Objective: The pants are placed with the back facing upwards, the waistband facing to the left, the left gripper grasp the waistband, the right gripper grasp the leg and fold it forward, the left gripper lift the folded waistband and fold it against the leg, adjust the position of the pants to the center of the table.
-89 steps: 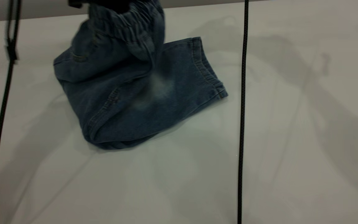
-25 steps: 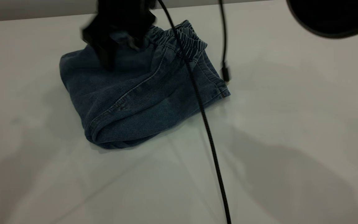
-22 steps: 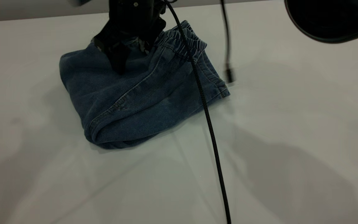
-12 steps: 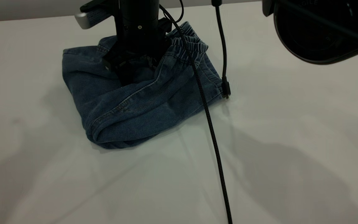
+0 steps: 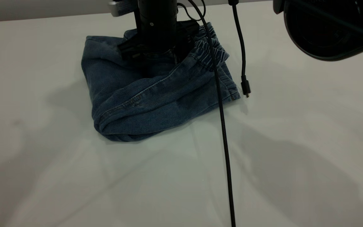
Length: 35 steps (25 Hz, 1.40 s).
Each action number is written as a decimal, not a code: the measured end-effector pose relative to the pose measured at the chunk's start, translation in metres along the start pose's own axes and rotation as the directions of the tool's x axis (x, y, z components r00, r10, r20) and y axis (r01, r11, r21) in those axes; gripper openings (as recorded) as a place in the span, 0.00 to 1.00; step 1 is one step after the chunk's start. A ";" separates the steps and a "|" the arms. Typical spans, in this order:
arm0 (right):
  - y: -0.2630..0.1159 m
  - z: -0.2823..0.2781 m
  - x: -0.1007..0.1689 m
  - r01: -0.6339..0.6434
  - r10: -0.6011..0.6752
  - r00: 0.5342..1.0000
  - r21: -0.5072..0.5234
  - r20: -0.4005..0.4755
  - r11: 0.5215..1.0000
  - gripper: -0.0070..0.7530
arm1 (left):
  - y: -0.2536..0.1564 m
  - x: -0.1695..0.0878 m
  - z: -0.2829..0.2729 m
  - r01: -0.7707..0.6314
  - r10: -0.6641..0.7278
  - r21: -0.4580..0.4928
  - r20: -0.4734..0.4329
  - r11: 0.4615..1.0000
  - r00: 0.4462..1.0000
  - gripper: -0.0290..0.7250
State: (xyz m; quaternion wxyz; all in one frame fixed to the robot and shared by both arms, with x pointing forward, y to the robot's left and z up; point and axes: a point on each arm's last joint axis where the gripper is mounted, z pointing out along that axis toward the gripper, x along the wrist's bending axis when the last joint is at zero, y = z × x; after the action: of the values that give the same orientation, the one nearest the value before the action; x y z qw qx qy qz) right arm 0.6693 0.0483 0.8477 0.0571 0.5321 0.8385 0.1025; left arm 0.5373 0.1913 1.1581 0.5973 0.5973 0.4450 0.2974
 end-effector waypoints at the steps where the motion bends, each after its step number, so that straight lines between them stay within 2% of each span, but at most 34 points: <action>1: 0.000 0.000 0.000 -0.026 0.026 1.000 -0.001 0.000 1.000 0.76 | 0.000 0.000 0.000 0.000 0.000 0.000 0.001 1.000 1.000 0.78; 9: 0.003 0.000 -0.011 -0.182 0.182 0.983 0.007 -0.022 0.983 0.76 | 0.000 0.000 0.000 0.000 0.000 0.000 0.002 1.000 1.000 0.78; 14: 0.009 0.001 -0.045 -0.259 0.259 0.966 0.014 -0.019 0.966 0.76 | 0.000 0.000 0.000 0.000 0.000 0.000 0.002 1.000 1.000 0.78; 18: 0.008 0.007 -0.066 -0.271 0.271 0.963 0.031 -0.002 0.962 0.76 | 0.000 0.000 0.000 0.000 0.000 0.000 0.002 1.000 1.000 0.78; 23: -0.001 0.020 -0.064 -0.242 0.244 0.970 0.076 -0.018 0.967 0.76 | 0.000 0.000 0.000 0.002 -0.002 0.000 0.002 1.000 1.000 0.78; 29: 0.000 -0.003 -0.052 -0.249 0.267 0.955 0.138 -0.129 0.959 0.76 | 0.000 0.000 0.000 0.006 -0.006 -0.001 0.002 1.000 1.000 0.78; 32: 0.007 -0.028 -0.055 -0.236 0.244 0.964 0.081 -0.108 0.968 0.76 | 0.000 0.000 0.000 0.017 -0.017 -0.003 0.002 1.000 1.000 0.78; 35: 0.020 -0.067 -0.060 -0.205 0.202 0.976 -0.032 -0.085 0.978 0.76 | 0.000 0.000 0.000 0.017 -0.017 -0.003 0.001 1.000 1.000 0.78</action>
State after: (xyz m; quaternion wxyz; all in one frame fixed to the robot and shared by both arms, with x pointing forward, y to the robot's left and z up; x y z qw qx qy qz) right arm 0.6982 -0.0049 0.9169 0.0227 0.6092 0.7791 0.1463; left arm 0.5373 0.1912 1.1584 0.6010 0.5927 0.4494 0.2926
